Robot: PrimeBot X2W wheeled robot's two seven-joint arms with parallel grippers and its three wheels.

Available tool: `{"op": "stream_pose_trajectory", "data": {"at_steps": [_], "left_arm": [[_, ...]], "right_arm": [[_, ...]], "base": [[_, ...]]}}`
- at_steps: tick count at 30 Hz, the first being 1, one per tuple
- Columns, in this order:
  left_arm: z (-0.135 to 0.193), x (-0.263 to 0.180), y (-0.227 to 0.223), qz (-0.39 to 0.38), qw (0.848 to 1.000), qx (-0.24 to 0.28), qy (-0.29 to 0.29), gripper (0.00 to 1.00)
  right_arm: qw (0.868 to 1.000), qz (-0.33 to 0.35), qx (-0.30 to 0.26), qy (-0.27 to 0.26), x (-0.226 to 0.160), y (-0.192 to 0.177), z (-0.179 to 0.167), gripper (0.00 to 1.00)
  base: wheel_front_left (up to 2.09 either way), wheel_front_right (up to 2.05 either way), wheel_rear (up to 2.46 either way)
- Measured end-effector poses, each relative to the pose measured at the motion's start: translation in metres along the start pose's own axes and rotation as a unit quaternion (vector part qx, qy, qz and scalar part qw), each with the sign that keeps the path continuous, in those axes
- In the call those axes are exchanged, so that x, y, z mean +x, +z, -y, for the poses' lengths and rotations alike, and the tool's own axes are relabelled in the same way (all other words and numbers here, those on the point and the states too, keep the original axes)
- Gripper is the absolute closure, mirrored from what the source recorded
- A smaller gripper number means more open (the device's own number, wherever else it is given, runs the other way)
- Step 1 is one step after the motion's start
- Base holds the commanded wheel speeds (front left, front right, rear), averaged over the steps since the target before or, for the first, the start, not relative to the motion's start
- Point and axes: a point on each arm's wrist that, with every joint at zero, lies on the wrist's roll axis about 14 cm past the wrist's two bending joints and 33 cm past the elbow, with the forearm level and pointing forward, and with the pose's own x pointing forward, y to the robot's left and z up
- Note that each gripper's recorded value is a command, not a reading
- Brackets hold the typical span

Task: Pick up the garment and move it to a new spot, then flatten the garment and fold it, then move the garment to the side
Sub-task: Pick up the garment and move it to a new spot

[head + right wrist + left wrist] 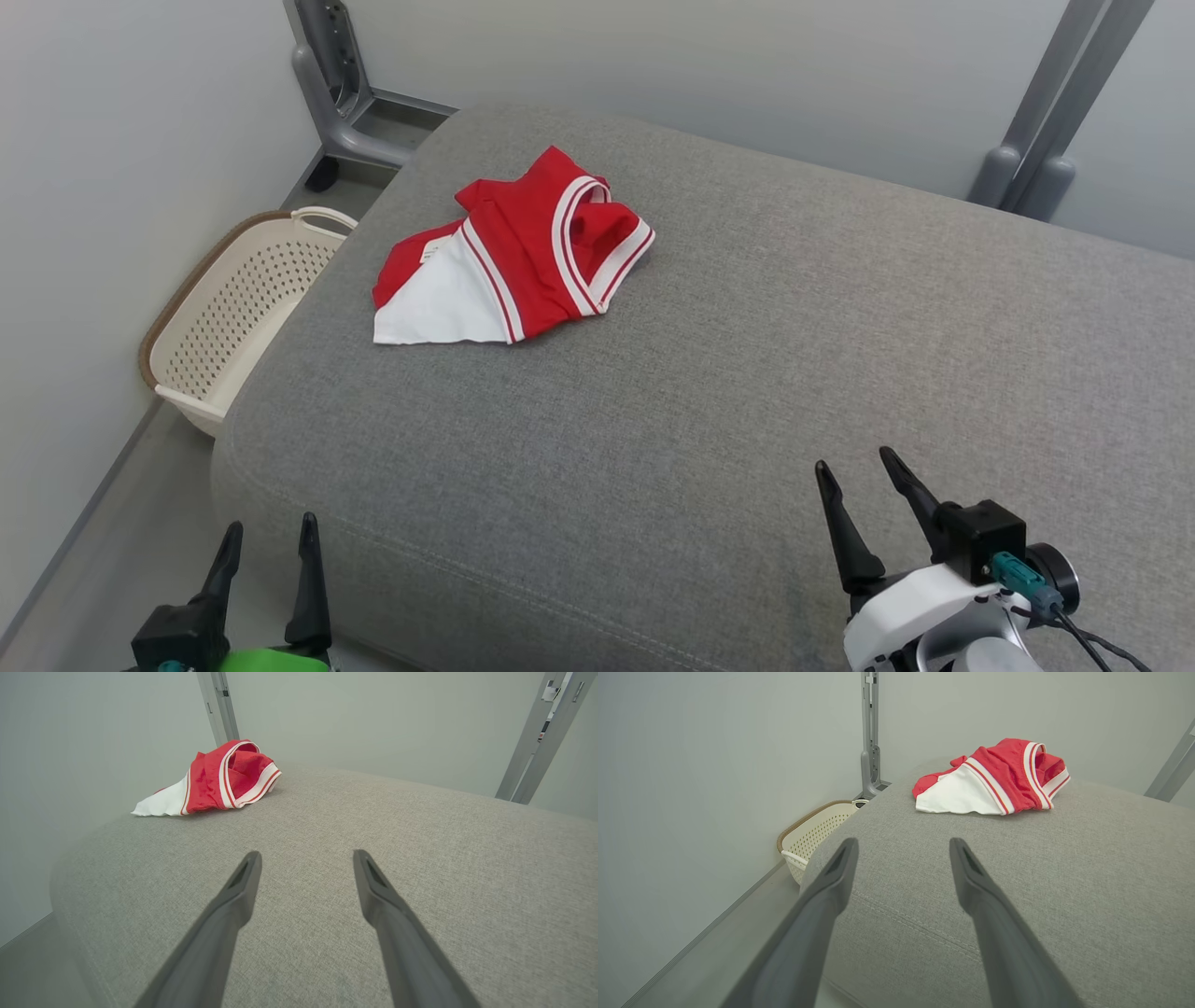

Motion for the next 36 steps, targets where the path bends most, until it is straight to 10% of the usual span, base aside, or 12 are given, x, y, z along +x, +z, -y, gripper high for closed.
{"op": "stream_pose_trajectory", "data": {"at_steps": [36], "left_arm": [[0.127, 0.25, -0.017, -0.268, 0.951, 0.057, -0.143, 0.0]], "right_arm": [[0.997, -0.062, -0.031, 0.015, 0.028, -0.041, 0.052, 0.0]], "base": [[0.0, 0.0, 0.0]]}}
